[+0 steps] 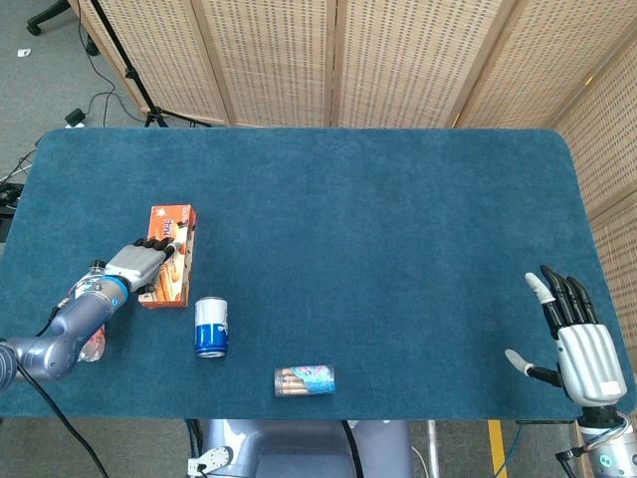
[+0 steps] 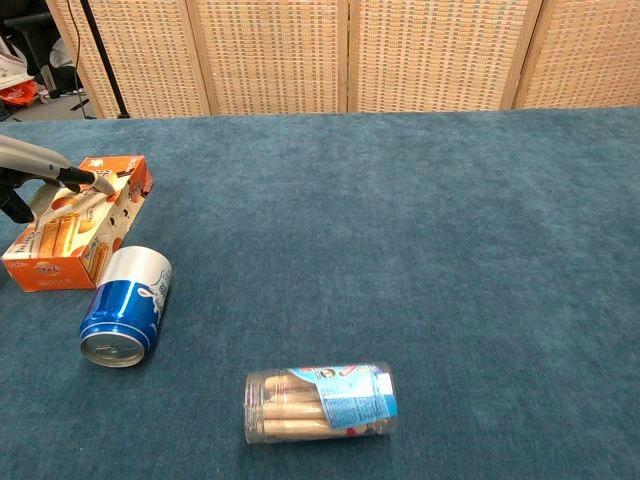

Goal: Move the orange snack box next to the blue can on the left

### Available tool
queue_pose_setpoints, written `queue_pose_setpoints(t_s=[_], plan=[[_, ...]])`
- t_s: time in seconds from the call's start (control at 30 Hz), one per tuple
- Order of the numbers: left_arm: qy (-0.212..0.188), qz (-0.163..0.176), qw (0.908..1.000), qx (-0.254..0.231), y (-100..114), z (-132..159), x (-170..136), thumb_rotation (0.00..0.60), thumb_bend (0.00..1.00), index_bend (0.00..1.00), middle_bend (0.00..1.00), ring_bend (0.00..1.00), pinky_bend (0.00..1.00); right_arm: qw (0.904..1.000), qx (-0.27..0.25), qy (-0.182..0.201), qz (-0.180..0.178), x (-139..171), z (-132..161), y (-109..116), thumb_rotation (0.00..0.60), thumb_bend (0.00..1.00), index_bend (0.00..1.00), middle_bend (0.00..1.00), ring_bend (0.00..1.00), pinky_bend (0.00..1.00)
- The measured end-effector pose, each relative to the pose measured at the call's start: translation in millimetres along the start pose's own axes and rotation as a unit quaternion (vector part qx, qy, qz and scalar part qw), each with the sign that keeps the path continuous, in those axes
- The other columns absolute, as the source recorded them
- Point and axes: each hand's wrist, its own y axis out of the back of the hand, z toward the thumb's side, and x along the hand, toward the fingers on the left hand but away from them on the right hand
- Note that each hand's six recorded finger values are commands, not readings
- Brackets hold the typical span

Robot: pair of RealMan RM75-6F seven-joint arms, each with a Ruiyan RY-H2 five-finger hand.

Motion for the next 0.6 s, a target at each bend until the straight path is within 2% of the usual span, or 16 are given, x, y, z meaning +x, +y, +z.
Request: queue_pose_setpoints(t_s=[0.2, 0.3, 0.6], plan=[[-0.005, 0.002, 1.0, -0.002, -2, -3, -10, 0.6, 1.0, 0.09, 0.02, 0.0, 0.04, 1.0, 0.0, 0.0, -0.001, 1, 0, 0, 0.6, 0.0, 0.0, 0.0, 0.0, 0.0], [-0.007, 0.015, 0.9998, -0.01, 3, -5, -17, 0.6, 1.0, 0.09, 0.02, 0.0, 0.04, 1.0, 0.001, 0.0, 0.0, 1, 0, 0, 0.6, 0.0, 0.0, 0.0, 0.0, 0.0], [-0.018, 0.088, 0.994, -0.061, 51, -8, -23, 0.6, 1.0, 0.09, 0.02, 0.0, 0.04, 1.0, 0.001, -0.001, 0.001, 0, -1, 0, 0.6, 0.0, 0.0, 0.0, 0.0, 0.0]])
